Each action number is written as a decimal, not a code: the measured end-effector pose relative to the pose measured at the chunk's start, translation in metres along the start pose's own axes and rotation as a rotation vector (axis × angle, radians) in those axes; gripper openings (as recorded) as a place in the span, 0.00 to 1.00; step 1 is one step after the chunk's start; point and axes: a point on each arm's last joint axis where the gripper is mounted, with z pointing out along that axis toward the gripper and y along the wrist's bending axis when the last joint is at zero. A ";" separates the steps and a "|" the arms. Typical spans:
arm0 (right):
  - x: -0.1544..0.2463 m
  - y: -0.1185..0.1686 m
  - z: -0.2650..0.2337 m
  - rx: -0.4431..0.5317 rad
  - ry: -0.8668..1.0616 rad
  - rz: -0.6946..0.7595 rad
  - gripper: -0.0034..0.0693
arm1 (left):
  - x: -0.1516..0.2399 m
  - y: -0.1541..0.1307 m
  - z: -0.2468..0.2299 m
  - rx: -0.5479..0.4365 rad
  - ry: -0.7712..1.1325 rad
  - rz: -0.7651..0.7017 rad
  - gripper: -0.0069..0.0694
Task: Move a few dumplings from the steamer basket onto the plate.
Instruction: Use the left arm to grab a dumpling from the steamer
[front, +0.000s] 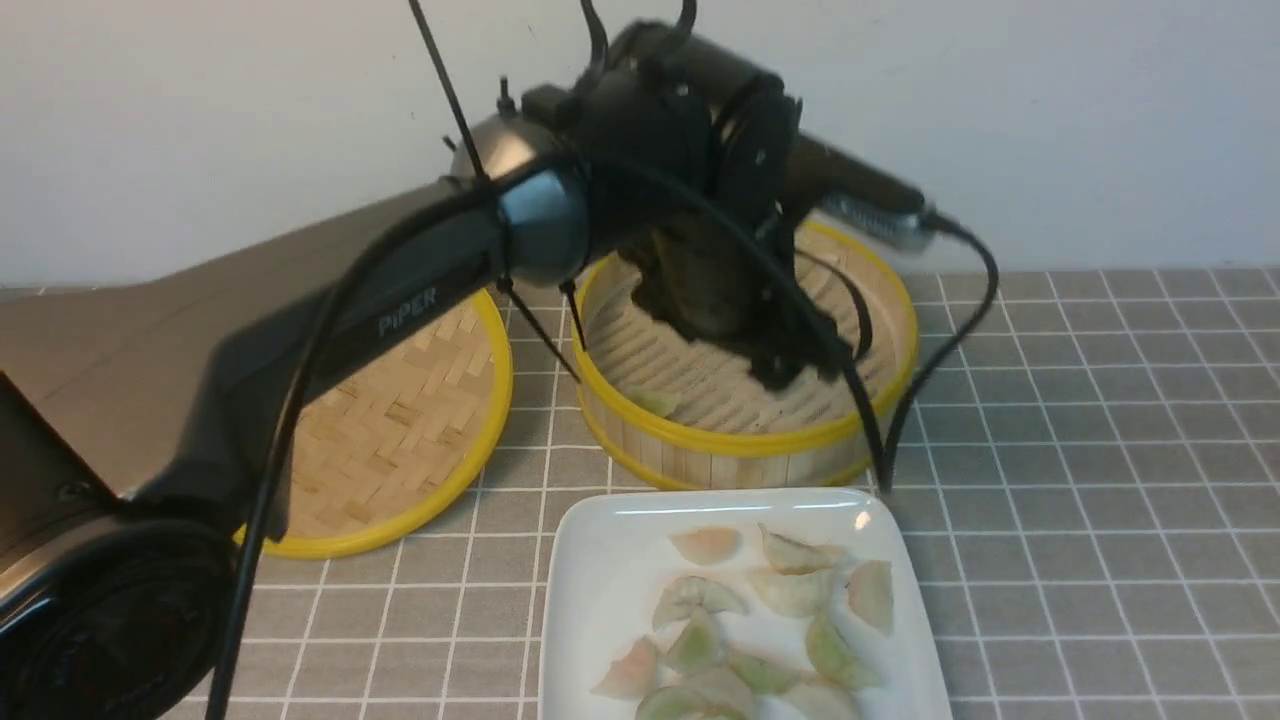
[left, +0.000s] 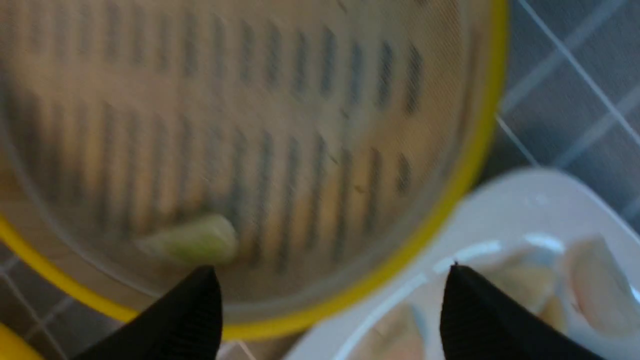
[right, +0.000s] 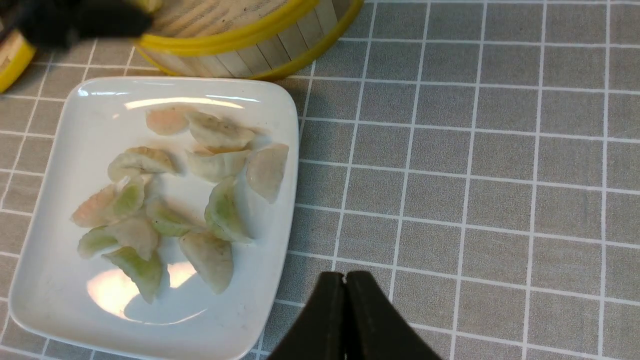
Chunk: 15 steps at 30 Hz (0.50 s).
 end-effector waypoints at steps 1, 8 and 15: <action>0.000 0.000 0.000 0.000 0.000 0.000 0.03 | -0.007 0.011 0.001 -0.022 -0.021 -0.035 0.78; 0.000 0.000 0.000 0.000 0.000 0.000 0.03 | -0.006 0.044 0.048 -0.033 0.074 -0.129 0.78; 0.000 0.000 0.000 0.000 0.000 0.000 0.03 | 0.006 0.054 0.088 0.011 0.182 -0.157 0.78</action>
